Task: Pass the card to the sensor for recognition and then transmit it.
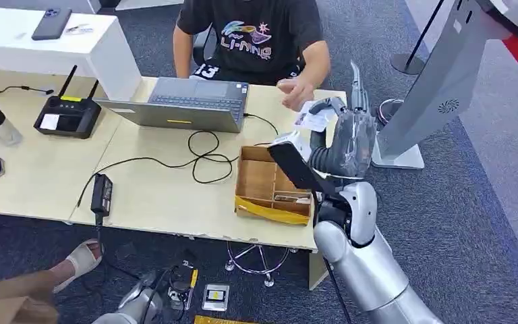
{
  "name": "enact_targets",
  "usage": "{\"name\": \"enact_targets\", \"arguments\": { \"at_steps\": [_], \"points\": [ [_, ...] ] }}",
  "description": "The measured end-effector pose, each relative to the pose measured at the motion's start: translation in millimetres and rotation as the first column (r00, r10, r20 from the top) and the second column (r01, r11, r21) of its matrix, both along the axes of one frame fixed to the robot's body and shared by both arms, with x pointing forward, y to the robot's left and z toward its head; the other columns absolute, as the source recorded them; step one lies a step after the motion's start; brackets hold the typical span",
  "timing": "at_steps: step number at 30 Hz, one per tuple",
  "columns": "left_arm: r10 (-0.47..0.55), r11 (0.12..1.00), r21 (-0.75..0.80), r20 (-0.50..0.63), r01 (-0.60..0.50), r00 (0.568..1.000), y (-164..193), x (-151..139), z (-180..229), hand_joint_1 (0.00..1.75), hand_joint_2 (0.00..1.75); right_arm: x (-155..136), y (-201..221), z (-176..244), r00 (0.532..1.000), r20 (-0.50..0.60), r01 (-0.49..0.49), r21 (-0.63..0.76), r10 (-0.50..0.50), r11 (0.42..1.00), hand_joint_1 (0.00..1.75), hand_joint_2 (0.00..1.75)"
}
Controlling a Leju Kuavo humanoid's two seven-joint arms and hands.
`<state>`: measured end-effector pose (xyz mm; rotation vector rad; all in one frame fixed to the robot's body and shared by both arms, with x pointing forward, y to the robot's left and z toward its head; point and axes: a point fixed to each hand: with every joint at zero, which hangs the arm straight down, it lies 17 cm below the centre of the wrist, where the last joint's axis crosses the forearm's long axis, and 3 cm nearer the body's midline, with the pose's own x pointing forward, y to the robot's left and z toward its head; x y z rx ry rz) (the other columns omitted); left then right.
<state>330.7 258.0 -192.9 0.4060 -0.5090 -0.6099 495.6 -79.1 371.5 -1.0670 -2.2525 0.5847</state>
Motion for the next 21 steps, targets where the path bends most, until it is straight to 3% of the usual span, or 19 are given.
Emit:
{"name": "enact_targets", "arguments": {
  "at_steps": [9, 14, 21],
  "points": [
    [-0.048, 0.998, -0.038, 0.016, 0.048, 0.999, -40.7, 14.4, 12.0, 0.00, 1.75, 10.0, 85.9, 44.6, 0.995, -0.039, -0.098, -0.142, 0.094, 0.985, 1.75, 1.75],
    [-0.057, 0.997, -0.051, 0.038, 0.059, 0.998, -60.6, 22.0, 20.0, 0.00, 1.75, 32.3, 111.7, 43.9, 0.994, -0.099, -0.060, -0.219, 0.038, 0.974, 1.75, 1.75],
    [-0.037, 0.998, -0.040, 0.022, 0.038, 0.999, -72.8, 19.4, 22.3, 0.00, 1.75, 59.7, 111.2, 17.3, 0.984, -0.144, 0.046, -0.359, -0.104, 0.932, 1.75, 1.75]
  ]
}}
